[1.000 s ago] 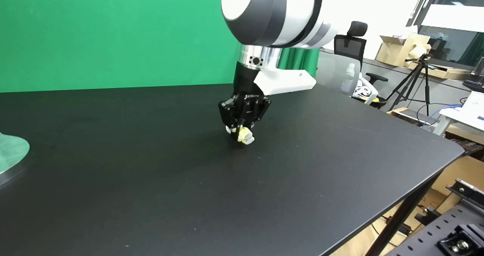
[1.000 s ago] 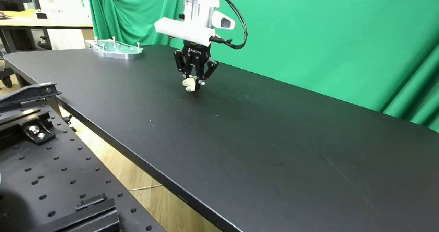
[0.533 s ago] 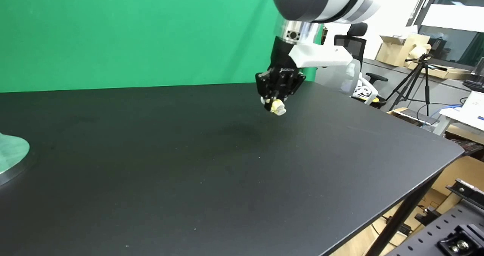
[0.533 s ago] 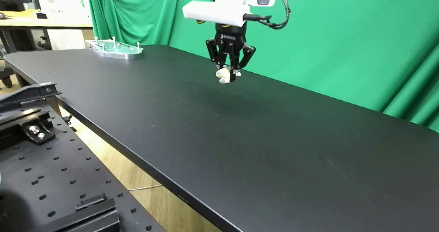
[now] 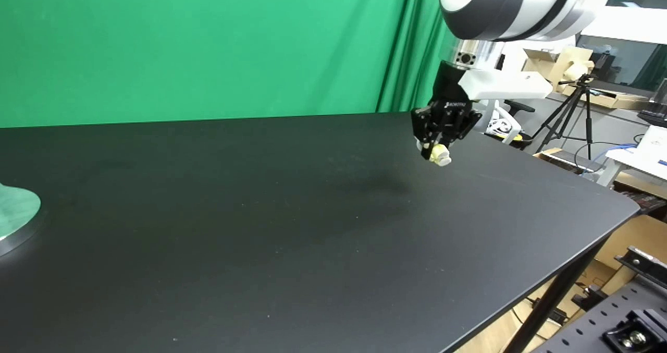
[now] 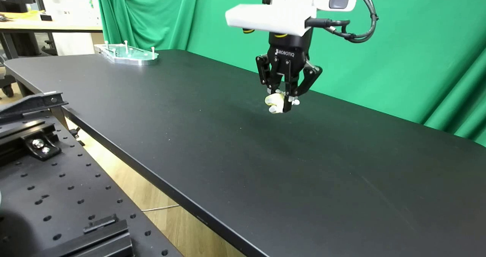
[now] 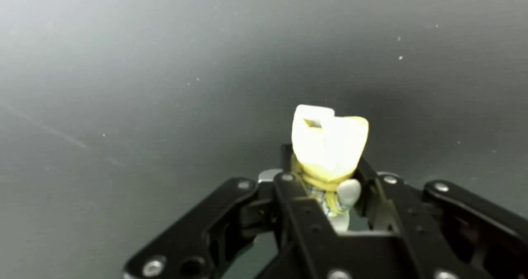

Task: Move the bunny toy to the right

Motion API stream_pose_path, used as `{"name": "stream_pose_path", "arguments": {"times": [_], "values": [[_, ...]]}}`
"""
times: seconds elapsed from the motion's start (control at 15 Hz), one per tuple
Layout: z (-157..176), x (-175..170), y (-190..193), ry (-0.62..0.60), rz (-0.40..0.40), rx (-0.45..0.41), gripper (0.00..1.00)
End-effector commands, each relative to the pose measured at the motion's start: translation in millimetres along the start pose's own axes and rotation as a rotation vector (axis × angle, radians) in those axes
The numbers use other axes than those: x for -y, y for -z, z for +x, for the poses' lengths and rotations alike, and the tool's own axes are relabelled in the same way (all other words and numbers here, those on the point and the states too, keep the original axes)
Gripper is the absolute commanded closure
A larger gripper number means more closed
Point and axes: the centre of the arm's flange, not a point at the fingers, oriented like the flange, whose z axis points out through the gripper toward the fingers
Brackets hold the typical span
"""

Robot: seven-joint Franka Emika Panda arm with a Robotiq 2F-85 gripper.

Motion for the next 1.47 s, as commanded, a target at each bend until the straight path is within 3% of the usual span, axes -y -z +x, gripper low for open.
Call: {"name": "stream_pose_path", "arguments": {"times": [0.0,0.53,0.6,0.67,0.8,1.13,1.4], "values": [[-10,-16,-13,-0.027,0.024,0.053,0.92],[-20,-32,-41,0.014,0.038,0.048,0.92],[-20,-33,-44,0.029,0.038,0.047,0.77],[-20,-33,-46,0.042,0.038,0.047,0.44],[-19,-33,-48,0.060,0.041,0.039,0.38],[-16,-33,-40,0.080,0.051,0.012,0.04],[-11,-30,-19,0.066,0.054,0.003,0.00]]}}
